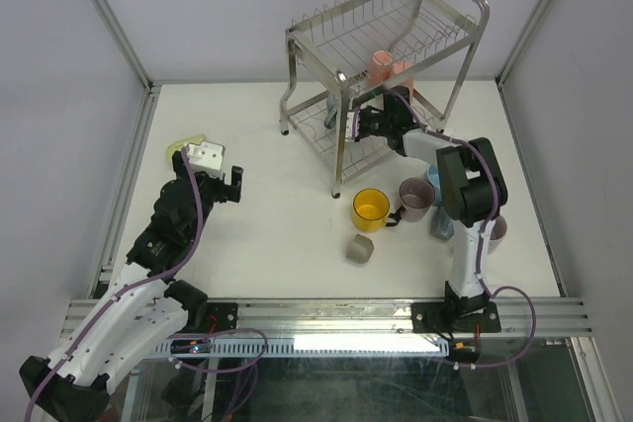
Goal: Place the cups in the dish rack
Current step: Adjust the cup in the dish rack.
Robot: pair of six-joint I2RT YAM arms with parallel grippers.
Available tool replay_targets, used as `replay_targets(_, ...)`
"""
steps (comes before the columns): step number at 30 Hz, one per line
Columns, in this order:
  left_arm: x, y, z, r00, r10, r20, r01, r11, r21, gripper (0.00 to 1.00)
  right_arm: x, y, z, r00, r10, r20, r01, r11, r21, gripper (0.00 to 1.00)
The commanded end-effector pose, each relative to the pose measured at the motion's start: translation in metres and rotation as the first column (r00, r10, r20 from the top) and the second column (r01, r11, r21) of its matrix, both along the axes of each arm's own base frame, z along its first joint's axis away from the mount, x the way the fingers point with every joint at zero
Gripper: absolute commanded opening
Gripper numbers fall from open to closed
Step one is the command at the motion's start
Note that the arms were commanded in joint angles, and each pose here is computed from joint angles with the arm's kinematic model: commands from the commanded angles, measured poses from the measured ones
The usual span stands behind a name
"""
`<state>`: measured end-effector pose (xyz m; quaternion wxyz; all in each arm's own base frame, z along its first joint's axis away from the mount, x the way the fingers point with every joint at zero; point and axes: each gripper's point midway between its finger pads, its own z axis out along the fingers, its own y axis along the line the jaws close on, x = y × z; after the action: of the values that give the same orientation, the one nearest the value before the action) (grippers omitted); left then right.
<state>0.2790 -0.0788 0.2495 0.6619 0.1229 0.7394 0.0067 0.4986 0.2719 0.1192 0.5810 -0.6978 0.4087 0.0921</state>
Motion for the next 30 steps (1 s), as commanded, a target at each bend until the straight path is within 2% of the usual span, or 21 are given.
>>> replay_targets(1, 0.003, 0.006, 0.010, 0.999, 0.026, 0.036, -0.026, 1.000, 0.000, 0.86, 0.011, 0.019, 0.030, 1.000, 0.020, 0.020, -0.021, 0.996, 0.081, 0.05)
replay_targets(3, 0.003, 0.006, 0.010, 0.999, 0.026, 0.037, -0.026, 1.000, 0.000, 0.86, 0.018, 0.022, 0.035, 0.998, 0.017, 0.057, -0.022, 0.996, 0.091, 0.05)
replay_targets(4, 0.003, 0.006, 0.011, 0.999, 0.027, 0.037, -0.027, 1.000, -0.001, 0.86, 0.023, 0.019, 0.033, 0.999, -0.033, 0.014, 0.031, 0.993, 0.112, 0.05)
replay_targets(7, 0.003, 0.006, 0.010, 0.999, 0.025, 0.035, -0.025, 1.000, 0.001, 0.86, 0.040, 0.011, 0.035, 0.991, -0.133, 0.004, 0.131, 0.982, 0.133, 0.06)
replay_targets(15, 0.002, 0.007, 0.012, 0.999, 0.024, 0.041, -0.024, 1.000, -0.003, 0.86, 0.067, -0.012, 0.034, 0.967, -0.253, 0.023, 0.248, 0.961, 0.119, 0.07)
replay_targets(18, 0.002, 0.007, 0.012, 0.999, 0.026, 0.043, -0.025, 1.000, -0.004, 0.86, 0.067, -0.015, 0.028, 0.971, -0.236, 0.030, 0.232, 0.969, 0.089, 0.09)
replay_targets(28, 0.002, 0.008, 0.012, 0.999, 0.025, 0.043, -0.025, 1.000, -0.004, 0.86, 0.031, 0.007, 0.013, 0.999, -0.048, 0.024, 0.048, 0.999, -0.008, 0.12)
replay_targets(30, 0.002, 0.008, 0.012, 0.999, 0.025, 0.043, -0.025, 1.000, -0.004, 0.86, 0.019, 0.013, 0.002, 0.999, -0.032, -0.033, 0.031, 0.999, -0.030, 0.12)
